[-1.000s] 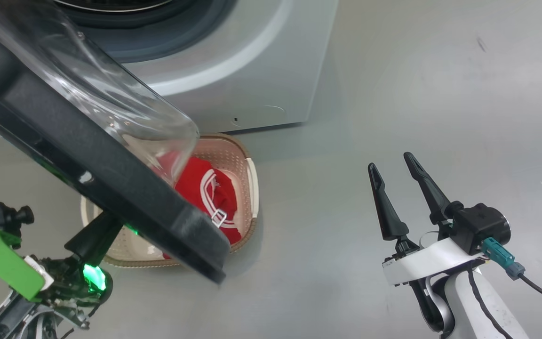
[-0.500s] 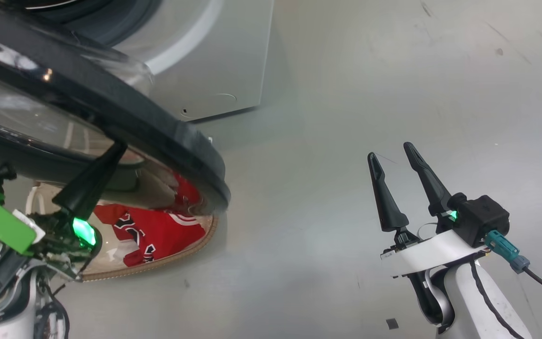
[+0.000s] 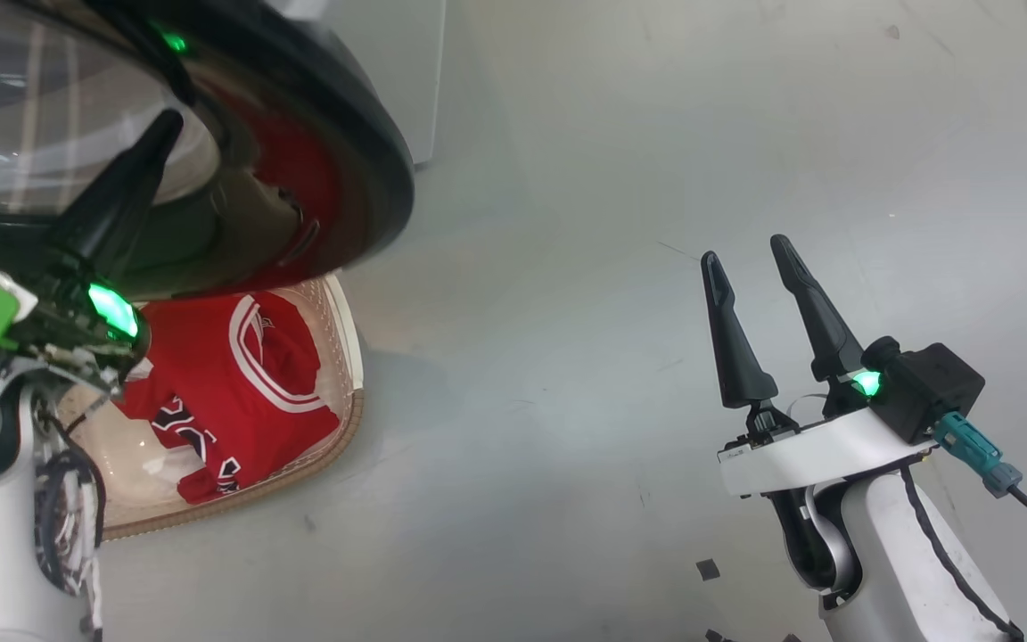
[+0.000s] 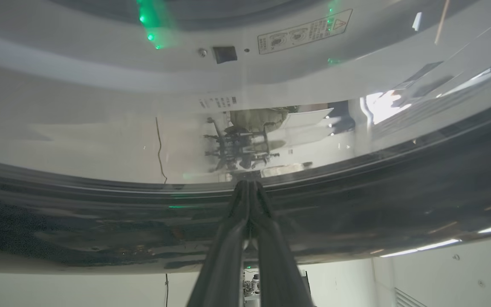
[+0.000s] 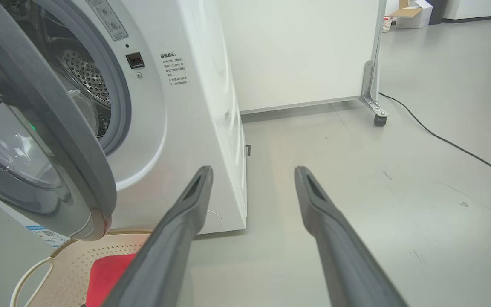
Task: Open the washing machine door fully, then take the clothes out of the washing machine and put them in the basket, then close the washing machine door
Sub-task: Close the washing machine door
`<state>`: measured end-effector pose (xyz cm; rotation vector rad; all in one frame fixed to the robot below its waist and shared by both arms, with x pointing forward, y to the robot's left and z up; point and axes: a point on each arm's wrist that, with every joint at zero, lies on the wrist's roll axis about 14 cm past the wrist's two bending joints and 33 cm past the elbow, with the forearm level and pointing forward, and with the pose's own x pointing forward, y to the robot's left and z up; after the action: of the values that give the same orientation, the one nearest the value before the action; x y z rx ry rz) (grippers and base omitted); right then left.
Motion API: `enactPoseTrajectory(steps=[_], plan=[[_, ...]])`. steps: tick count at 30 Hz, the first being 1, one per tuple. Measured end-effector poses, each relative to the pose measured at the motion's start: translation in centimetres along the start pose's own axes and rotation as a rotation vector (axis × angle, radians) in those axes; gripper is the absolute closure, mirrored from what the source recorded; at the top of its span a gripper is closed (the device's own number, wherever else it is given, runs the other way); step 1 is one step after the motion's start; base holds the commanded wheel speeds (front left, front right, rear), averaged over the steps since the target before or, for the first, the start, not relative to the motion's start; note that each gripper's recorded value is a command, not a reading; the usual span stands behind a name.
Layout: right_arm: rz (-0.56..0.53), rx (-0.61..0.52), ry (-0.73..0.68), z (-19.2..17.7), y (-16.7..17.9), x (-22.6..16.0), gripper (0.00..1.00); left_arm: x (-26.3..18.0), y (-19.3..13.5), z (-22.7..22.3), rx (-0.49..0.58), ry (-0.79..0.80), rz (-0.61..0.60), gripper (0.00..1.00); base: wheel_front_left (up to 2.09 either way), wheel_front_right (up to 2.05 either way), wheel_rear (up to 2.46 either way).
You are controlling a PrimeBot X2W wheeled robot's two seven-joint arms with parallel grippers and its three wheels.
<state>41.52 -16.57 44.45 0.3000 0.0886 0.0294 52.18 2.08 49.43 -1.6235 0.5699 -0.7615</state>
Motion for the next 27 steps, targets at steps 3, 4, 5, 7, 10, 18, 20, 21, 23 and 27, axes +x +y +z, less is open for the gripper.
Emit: enactPoseTrajectory(steps=[3,4,5,7,10,18,20,21,23,27], plan=[[-0.024,-0.002,0.001,0.0,-0.7,0.2,0.0,1.7,0.1,0.6,-0.005,-0.006,-0.014,1.0,0.0,0.0,0.0],[-0.027,-0.004,-0.001,0.0,-0.8,0.2,0.0,2.2,0.2,0.8,-0.002,-0.012,-0.015,1.0,0.0,0.0,0.0],[-0.028,-0.006,-0.002,0.1,-0.9,0.3,0.0,2.6,0.1,1.0,0.001,-0.017,-0.016,1.0,0.0,0.0,0.0],[-0.032,-0.008,-0.001,0.1,-1.0,0.3,0.0,3.3,0.0,1.3,0.009,-0.027,-0.019,1.0,0.0,0.0,0.0],[-0.033,-0.008,-0.001,0.1,-1.0,0.3,0.0,4.1,-0.2,1.8,0.001,-0.051,-0.027,1.0,0.0,0.0,0.0],[-0.034,-0.009,-0.011,0.4,-1.0,0.4,0.0,5.7,-0.7,3.7,-0.014,-0.14,-0.037,1.0,0.0,0.0,0.0],[-0.033,-0.005,-0.014,0.5,-0.9,0.5,0.0,6.0,-0.7,4.0,-0.013,-0.157,-0.033,1.0,0.0,0.0,0.0],[-0.032,-0.006,-0.017,0.6,-0.9,0.5,0.0,6.1,-0.7,4.1,-0.014,-0.161,-0.033,1.0,0.0,0.0,0.0],[-0.031,-0.007,-0.022,0.8,-0.9,0.6,0.0,6.4,-0.6,4.2,-0.019,-0.165,-0.028,1.0,0.0,0.0,0.0],[-0.031,-0.008,-0.024,0.9,-0.9,0.5,0.0,6.7,-0.4,4.1,-0.021,-0.165,-0.018,1.0,0.0,0.0,0.0]])
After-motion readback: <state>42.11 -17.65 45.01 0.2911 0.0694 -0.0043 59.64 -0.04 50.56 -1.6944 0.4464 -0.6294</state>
